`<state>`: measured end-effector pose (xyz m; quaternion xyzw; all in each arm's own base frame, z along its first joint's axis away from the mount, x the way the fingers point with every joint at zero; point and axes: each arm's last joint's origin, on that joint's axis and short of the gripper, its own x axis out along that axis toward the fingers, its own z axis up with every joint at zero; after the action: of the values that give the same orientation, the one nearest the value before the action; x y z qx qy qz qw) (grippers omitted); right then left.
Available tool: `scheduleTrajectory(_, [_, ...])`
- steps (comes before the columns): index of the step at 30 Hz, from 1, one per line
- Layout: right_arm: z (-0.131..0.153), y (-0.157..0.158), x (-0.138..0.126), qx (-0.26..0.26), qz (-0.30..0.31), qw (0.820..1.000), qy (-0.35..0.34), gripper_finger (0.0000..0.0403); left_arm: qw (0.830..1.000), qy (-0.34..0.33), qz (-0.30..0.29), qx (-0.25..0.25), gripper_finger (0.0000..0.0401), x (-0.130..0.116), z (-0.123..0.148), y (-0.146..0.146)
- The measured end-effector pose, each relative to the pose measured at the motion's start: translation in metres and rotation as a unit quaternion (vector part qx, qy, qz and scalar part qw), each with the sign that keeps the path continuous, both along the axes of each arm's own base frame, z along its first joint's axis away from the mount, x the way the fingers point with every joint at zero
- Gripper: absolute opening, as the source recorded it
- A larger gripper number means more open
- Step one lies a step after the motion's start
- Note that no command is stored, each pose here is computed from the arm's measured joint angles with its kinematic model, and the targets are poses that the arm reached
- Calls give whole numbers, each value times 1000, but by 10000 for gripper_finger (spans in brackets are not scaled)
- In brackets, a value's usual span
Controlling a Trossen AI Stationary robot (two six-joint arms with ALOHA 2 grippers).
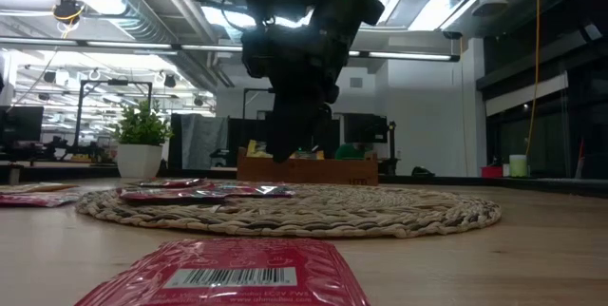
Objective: Pick & Place Tea
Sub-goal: Put the red tea bag into the right of the wooden organizer
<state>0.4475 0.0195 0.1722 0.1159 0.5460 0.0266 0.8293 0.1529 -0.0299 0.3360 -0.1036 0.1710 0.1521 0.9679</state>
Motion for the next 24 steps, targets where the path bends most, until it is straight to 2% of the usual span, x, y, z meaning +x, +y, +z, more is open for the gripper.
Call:
scheduleTrajectory(11, [-29,-3,5,-22,2,999,28,157,1000,-4,14,-4,136,1,0,0])
scheduleTrajectory(19, [-39,-3,8,-21,2,999,29,153,1000,-5,19,-2,136,1,0,1])
scheduleTrajectory(21, [-40,-3,8,-21,2,999,30,136,1000,-5,20,-2,136,1,0,1])
scheduleTrajectory(24, [-40,-4,8,-23,-2,999,31,80,1000,-4,21,3,136,1,0,1])
